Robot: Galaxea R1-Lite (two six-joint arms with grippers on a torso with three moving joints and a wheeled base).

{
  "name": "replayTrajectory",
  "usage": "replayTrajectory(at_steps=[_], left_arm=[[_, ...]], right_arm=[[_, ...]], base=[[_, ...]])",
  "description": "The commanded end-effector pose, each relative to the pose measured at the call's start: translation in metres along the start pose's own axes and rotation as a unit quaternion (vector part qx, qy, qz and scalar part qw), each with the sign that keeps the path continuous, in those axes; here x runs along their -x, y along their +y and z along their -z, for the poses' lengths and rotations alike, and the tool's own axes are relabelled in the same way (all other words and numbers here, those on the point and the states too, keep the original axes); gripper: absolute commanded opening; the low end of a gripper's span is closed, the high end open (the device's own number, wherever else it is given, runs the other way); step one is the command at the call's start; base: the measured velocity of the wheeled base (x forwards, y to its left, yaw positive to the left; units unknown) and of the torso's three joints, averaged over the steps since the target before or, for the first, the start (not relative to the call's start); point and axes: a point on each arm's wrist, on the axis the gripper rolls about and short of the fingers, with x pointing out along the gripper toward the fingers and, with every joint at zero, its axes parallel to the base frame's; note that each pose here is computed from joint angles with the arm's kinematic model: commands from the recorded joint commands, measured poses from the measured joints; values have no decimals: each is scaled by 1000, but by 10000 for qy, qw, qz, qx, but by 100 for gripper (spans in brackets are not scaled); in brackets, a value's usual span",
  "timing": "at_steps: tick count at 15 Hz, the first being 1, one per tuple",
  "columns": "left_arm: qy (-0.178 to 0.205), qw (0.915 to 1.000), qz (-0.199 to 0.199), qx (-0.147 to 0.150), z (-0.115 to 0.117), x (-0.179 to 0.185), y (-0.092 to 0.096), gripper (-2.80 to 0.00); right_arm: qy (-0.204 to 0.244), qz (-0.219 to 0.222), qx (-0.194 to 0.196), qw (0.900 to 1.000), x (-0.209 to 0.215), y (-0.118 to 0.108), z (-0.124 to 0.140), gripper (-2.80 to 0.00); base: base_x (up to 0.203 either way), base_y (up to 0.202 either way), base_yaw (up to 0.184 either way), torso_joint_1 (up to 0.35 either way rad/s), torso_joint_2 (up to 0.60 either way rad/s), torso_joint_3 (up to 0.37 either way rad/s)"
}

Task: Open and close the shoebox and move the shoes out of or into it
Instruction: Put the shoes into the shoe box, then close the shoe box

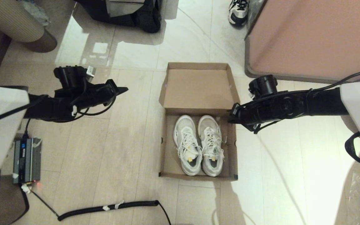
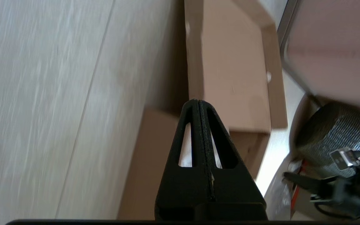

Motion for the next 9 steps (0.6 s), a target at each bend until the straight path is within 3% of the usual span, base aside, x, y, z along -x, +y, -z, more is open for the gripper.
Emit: replayTrajectory(at_steps=[1, 3, 5, 9], left_arm=[[195, 9997, 27, 156, 28, -34, 40, -280], [325, 9989, 298, 142, 53, -52, 50, -280], [224, 9985, 506, 13, 64, -63, 49, -280], [210, 9985, 498, -3, 80, -72, 50, -280]], right_arm=[[-256, -17, -364, 9990, -14, -24, -30, -280], [-529, -32, -508, 9973, -17, -44, -52, -280], [-841, -317, -486, 9948, -11, -53, -69, -280], [-1230, -224, -583, 9904, 9, -76, -94, -280]], base=[[0, 0, 0, 0, 0, 0], [0, 0, 0, 0, 0, 0], [0, 0, 0, 0, 0, 0], [0, 0, 0, 0, 0, 0]])
